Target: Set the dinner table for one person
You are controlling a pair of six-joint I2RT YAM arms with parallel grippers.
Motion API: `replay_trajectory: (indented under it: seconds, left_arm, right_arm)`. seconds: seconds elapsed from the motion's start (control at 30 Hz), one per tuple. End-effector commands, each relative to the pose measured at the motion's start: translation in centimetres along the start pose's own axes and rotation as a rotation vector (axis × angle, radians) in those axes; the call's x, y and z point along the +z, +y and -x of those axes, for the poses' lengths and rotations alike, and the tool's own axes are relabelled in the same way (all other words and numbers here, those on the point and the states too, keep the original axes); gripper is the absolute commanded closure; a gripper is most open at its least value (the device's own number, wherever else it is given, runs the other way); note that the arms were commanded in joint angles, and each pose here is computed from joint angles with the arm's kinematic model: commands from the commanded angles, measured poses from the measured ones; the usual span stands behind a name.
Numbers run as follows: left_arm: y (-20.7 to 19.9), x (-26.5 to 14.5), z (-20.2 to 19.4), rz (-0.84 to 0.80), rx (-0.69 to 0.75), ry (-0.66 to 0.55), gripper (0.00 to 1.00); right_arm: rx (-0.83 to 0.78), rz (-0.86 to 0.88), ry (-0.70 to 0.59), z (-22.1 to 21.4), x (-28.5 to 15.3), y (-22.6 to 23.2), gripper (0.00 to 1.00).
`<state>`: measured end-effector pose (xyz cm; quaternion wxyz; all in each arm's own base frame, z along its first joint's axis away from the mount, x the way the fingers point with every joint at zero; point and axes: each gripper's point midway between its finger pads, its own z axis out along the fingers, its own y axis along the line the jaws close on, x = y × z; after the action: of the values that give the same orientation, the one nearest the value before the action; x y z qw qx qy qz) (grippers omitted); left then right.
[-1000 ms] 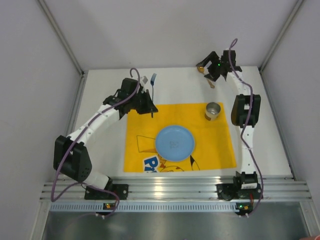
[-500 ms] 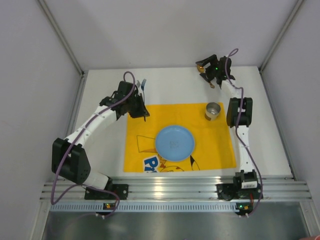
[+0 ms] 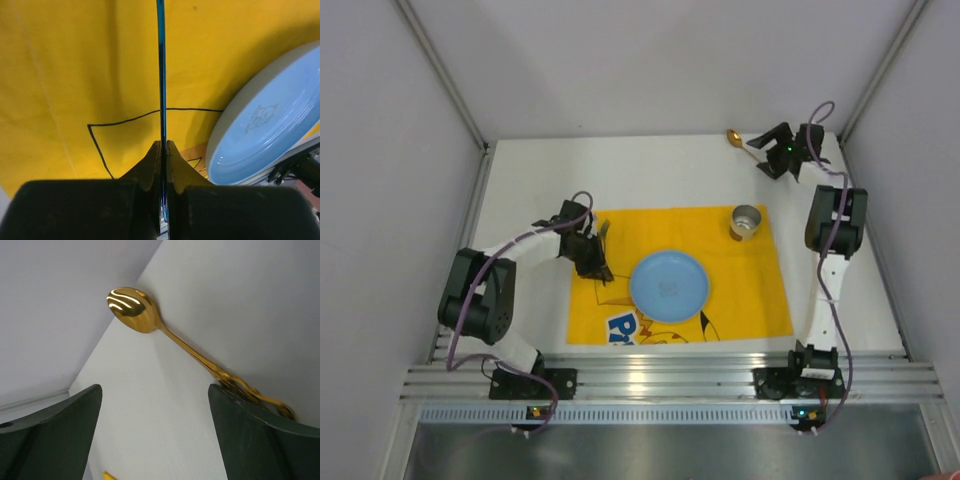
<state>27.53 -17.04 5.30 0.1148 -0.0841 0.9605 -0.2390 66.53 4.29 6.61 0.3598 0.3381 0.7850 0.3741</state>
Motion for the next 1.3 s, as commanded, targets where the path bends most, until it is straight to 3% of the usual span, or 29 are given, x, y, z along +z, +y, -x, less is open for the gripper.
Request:
replay_trajectory:
  seconds: [0.0, 0.03, 0.17, 0.2, 0.23, 0.3, 0.37, 0.47, 0.5, 0.53, 0.6, 0.67, 0.7, 0.73, 0.83, 0.9, 0.93, 1.0, 1.03, 1.1, 1.27]
  left_arm:
    - [-1.7, 2.2, -1.2, -0.151, 0.017, 0.082, 1.0]
    - [-1.7, 2.6, -1.6, -0.156, 0.015, 0.097, 1.0]
    - [-1.4, 3.9, -3.1, -0.17, 0.002, 0.154, 1.0]
    - [-1.1, 4.2, -3.6, -0.162, -0.005, 0.171, 1.0]
    - [-1.1, 4.3, -4.0, -0.159, -0.011, 0.185, 1.0]
    - [-1.0, 4.3, -4.9, -0.164, -0.02, 0.211, 1.0]
    - [-1.3, 4.0, -5.1, -0.167, -0.012, 0.22, 1.0]
    - [-2.3, 2.4, -4.4, -0.164, -0.003, 0.199, 0.47]
    - [-3.0, 1.4, -3.8, -0.173, 0.012, 0.166, 0.07]
    - [-2.9, 0.8, -3.7, -0.15, 0.009, 0.159, 0.02]
    - [-4.2, -1.0, -2.3, -0.166, 0.043, 0.102, 0.02]
    - [-4.3, -1.8, -1.7, -0.14, 0.057, 0.077, 0.02]
    - [-4.8, -2.4, -0.9, -0.144, 0.073, 0.049, 0.02]
    - [-4.7, -2.5, -0.5, -0.129, 0.074, 0.035, 0.02]
    - [-4.9, -2.9, 0.1, -0.114, 0.07, 0.007, 0.02]
    - [-4.8, -3.2, 0.3, -0.101, 0.063, -0.004, 0.02]
    - [-4.8, -3.5, 0.4, -0.097, 0.056, -0.013, 0.02]
    - [-4.6, -3.9, 0.2, -0.086, 0.046, -0.036, 0.03]
    - [-4.4, -4.1, 0.2, -0.079, 0.039, -0.044, 0.03]
    - [-4.0, -4.4, -0.2, -0.068, 0.018, -0.06, 0.03]
    - [-2.8, -4.8, -1.5, -0.035, -0.041, -0.072, 0.05]
  right_arm:
    - [-0.045, -0.122, 0.036, 0.4, -4.4, -5.0, 0.12]
    - [-0.009, -0.175, 0.075, -1.3, -5.5, -7.8, 0.13]
    - [0.019, -0.22, 0.1, -3.8, -12.3, -8.5, 0.16]
    - [0.049, -0.295, 0.131, -6.3, -14.2, -11.0, 0.18]
    - [0.032, -0.299, 0.087, -5.5, -16.6, -9.6, 0.18]
    - [0.052, -0.411, 0.106, -8.1, -20.1, -11.6, 0.2]
    - [0.023, -0.404, 0.109, -8.7, -22.6, -9.4, 0.2]
    - [-0.061, -0.329, 0.095, -8.0, -23.3, -5.2, 0.18]
    - [-0.09, -0.294, 0.096, -7.6, -23.0, -3.8, 0.18]
    - [-0.127, -0.244, 0.083, -6.1, -21.9, -1.4, 0.17]
    - [-0.194, -0.136, 0.052, -3.3, -20.8, 3.2, 0.17]
    - [-0.198, -0.095, 0.059, -1.9, -17.9, 3.9, 0.16]
    - [-0.208, -0.01, 0.037, -0.1, -17.1, 6.9, 0.16]
    - [-0.184, -0.009, 0.062, 0.0, -14.3, 5.4, 0.16]
    - [-0.146, 0.078, 0.031, 3.2, -8.6, 6.5, 0.17]
    - [-0.124, 0.201, -0.02, 6.1, -6.9, 10.3, 0.18]
    - [-0.071, 0.184, 0.002, 5.4, -3.7, 7.6, 0.18]
    - [-0.012, 0.27, -0.055, 6.9, -2.3, 9.2, 0.2]
    - [0.018, 0.272, -0.065, 6.6, -0.7, 7.9, 0.2]
    - [0.032, 0.294, -0.145, 7.7, 0.2, 8.2, 0.2]
    - [0.013, 0.251, -0.201, 7.1, 2.9, 6.3, 0.2]
